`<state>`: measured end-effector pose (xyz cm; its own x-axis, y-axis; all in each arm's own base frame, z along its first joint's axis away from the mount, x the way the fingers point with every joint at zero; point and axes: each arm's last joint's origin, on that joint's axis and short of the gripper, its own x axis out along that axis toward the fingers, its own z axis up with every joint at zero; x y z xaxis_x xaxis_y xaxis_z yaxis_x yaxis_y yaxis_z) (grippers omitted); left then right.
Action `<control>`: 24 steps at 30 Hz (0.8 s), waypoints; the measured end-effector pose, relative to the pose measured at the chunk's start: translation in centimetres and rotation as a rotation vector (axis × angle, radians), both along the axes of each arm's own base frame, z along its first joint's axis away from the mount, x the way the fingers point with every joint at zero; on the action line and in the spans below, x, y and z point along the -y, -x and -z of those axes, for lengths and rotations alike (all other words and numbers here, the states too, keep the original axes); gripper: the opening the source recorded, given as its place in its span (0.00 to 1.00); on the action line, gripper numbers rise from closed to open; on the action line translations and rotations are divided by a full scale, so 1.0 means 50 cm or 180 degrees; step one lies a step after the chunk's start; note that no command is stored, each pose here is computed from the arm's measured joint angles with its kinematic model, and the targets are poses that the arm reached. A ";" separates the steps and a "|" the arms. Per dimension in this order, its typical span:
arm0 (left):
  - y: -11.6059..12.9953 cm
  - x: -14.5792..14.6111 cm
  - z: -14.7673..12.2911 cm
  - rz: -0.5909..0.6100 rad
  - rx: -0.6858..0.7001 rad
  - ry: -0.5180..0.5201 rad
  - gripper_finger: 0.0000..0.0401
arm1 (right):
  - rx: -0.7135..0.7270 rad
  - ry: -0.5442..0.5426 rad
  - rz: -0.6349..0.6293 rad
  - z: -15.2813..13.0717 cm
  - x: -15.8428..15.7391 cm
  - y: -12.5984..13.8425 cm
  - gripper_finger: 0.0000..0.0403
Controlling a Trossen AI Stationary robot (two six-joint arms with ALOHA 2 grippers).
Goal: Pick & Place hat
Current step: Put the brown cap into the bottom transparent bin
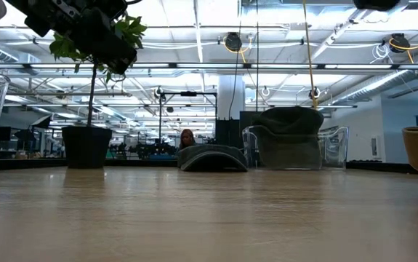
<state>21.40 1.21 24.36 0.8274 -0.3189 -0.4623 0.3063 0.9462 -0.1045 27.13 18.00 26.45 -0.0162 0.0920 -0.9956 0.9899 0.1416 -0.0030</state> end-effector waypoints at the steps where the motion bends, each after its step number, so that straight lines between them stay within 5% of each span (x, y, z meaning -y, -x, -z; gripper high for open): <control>1: 0.000 0.000 0.000 0.0005 0.0004 -0.0009 0.01 | -0.0051 -0.0021 0.0025 0.007 0.000 0.002 0.00; 6: 0.000 0.000 0.000 0.0006 0.0006 -0.0008 0.04 | -0.0150 0.0008 0.0248 0.029 0.003 0.007 0.09; 17: 0.000 0.002 0.000 0.0066 -0.0004 0.0064 0.04 | 0.0041 0.0057 0.0252 0.097 0.006 0.006 0.54; 24: 0.000 0.002 -0.001 0.0066 0.0003 0.0060 0.02 | 0.0245 -0.0377 0.0328 0.176 0.005 0.005 0.75</control>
<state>21.39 1.12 24.42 0.8209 -0.3447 -0.4553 0.3261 0.9375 -0.1219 26.86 17.75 17.67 0.0752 0.2059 -0.9757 0.9959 0.0343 0.0840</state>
